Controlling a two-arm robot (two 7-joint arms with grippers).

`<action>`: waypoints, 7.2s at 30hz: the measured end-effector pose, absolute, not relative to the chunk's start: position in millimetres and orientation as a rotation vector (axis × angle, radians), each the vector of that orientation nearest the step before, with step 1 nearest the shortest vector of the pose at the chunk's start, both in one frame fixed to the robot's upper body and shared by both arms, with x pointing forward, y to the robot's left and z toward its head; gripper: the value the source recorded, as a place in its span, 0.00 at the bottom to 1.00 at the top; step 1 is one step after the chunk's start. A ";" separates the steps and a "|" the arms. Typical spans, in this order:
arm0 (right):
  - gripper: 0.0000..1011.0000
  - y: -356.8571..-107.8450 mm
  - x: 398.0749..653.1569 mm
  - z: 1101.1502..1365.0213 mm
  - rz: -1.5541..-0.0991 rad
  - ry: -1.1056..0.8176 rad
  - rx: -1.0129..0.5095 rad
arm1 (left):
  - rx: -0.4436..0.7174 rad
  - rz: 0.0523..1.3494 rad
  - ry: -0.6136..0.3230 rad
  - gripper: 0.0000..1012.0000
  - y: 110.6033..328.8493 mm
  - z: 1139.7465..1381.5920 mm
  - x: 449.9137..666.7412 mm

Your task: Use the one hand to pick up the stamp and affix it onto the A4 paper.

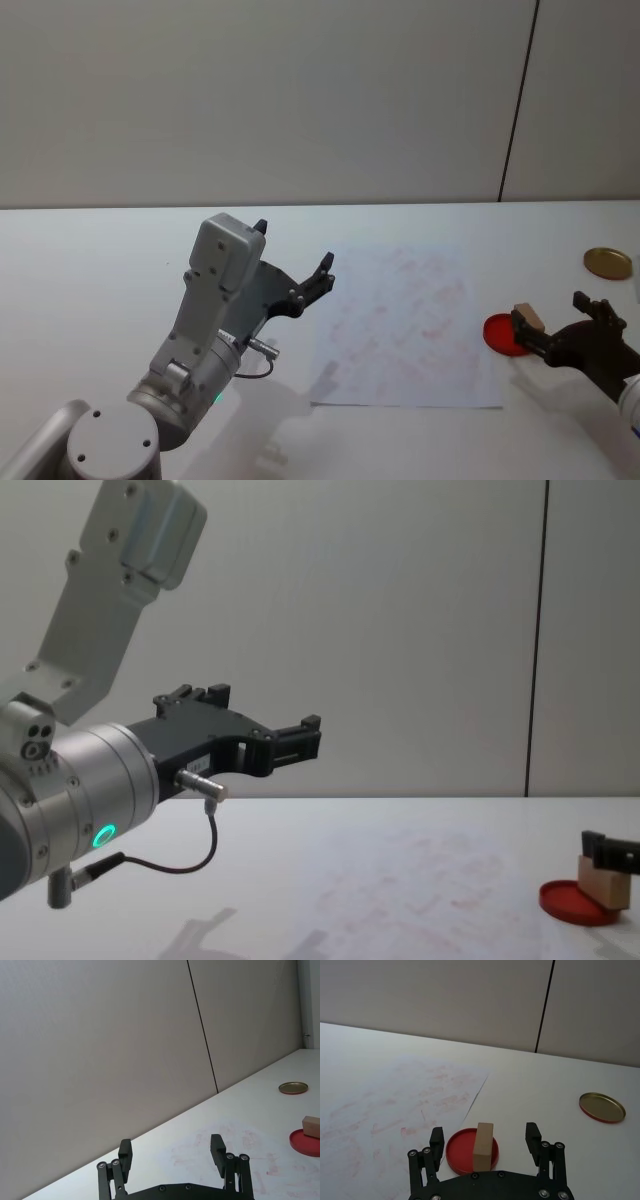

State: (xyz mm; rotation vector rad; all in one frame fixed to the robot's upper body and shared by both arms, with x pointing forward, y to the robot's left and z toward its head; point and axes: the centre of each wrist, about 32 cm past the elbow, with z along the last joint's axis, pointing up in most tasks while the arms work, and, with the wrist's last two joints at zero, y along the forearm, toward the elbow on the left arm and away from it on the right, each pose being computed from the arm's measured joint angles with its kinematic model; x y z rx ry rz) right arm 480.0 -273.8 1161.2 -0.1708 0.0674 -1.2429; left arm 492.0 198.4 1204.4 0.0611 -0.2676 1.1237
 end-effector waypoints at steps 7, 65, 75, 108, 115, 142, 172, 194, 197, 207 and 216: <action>0.99 -271.8 484.2 1157.7 -1.239 0.085 -0.195 | 0.061 1.124 -0.268 0.98 198.4 1204.4 492.0; 0.22 -258.4 498.3 1151.2 -1.234 0.023 -0.212 | 0.061 1.124 -0.268 0.98 198.4 1204.4 492.0; 0.22 -250.1 495.7 1160.4 -1.149 -0.035 -0.157 | 0.061 1.124 -0.268 0.98 198.4 1204.4 492.0; 0.22 -216.4 481.9 1143.6 -0.916 0.009 -0.218 | 0.061 1.124 -0.268 0.98 198.4 1204.4 492.0; 0.22 -215.3 479.3 1137.3 -0.905 0.010 -0.255 | 0.061 1.124 -0.268 0.98 198.4 1204.4 492.0; 0.22 -216.4 485.9 1133.5 -0.884 0.034 -0.330 | 0.061 1.124 -0.268 0.98 198.4 1204.4 492.0; 0.22 -234.3 495.3 1159.7 -0.988 0.018 -0.157 | 0.061 1.124 -0.268 0.98 198.4 1204.4 492.0; 0.22 -270.8 514.3 1173.0 -1.161 -0.035 -0.154 | 0.061 1.124 -0.268 0.98 198.4 1204.4 492.0; 0.22 -274.3 516.6 1170.9 -1.171 -0.031 -0.173 | 0.061 1.124 -0.268 0.98 198.4 1204.4 492.0; 0.22 -283.2 522.1 1161.2 -1.185 -0.003 -0.227 | 0.061 1.124 -0.268 0.98 198.4 1204.4 492.0; 0.22 -287.0 522.6 1155.1 -1.168 0.021 -0.255 | 0.061 1.124 -0.268 0.98 198.4 1204.4 492.0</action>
